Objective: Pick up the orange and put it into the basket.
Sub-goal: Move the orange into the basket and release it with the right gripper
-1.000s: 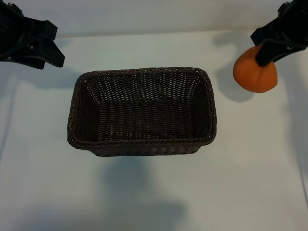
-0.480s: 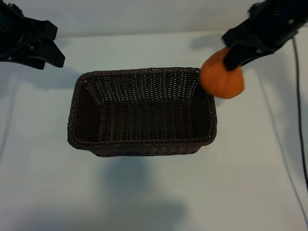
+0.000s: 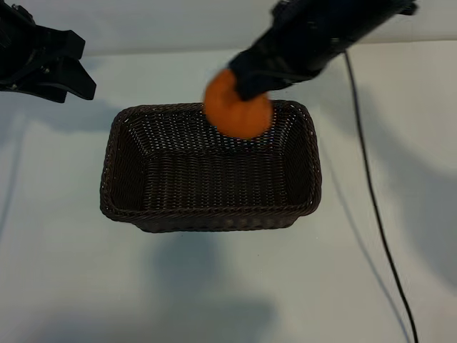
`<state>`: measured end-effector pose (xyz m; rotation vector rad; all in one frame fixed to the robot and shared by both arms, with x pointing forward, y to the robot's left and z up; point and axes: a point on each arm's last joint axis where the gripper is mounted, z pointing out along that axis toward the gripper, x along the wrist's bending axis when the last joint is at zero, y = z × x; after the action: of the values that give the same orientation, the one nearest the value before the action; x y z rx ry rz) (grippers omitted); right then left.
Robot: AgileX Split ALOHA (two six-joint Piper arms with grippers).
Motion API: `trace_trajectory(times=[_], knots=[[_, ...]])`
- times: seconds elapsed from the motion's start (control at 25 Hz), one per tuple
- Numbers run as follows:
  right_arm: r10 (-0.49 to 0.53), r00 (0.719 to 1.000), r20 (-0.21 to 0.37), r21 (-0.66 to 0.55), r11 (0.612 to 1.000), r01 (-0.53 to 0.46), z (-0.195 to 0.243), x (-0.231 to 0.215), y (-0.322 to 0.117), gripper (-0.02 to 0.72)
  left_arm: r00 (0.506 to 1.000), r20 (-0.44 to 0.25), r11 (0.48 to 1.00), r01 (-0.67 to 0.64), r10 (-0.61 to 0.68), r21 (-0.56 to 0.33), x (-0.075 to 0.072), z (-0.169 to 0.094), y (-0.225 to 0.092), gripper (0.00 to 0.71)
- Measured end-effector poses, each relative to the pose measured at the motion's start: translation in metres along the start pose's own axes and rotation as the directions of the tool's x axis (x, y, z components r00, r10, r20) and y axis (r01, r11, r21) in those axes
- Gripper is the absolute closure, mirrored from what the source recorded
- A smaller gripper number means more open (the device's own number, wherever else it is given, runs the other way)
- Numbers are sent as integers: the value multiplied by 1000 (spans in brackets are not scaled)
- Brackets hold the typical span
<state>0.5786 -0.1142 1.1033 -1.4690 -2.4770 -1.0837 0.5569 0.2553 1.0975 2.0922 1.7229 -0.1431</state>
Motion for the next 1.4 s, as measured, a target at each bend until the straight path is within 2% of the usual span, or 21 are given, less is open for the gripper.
trace_trajectory(times=[0.16, 0.32, 0.72, 1.12, 1.24, 1.4], knots=[[-12, 1000, -15, 16, 1000, 12, 24, 8, -1, 612, 1000, 1, 1000, 0, 0, 0, 0, 0, 0, 224], [-10, 1000, -6, 64, 998, 10, 55, -1, -4, 612, 1000, 1, 1000, 0, 0, 0, 0, 0, 0, 224], [-17, 1000, -3, 252, 967, 18, 116, -30, -28, 613, 1000, 1, 1000, 0, 0, 0, 0, 0, 0, 224], [-19, 1000, 11, 252, 968, 15, 132, -39, -32, 610, 1000, 1, 1000, -1, 1, 0, 0, 0, 0, 224], [-22, 1000, 5, 269, 963, 20, 135, -40, -34, 536, 1000, 1, 1000, -1, 1, 0, 0, 0, 0, 224], [-17, 1000, -3, 281, 960, 17, 134, -39, -35, 328, 1000, 1, 1000, -1, 1, 0, 0, 0, 0, 224]])
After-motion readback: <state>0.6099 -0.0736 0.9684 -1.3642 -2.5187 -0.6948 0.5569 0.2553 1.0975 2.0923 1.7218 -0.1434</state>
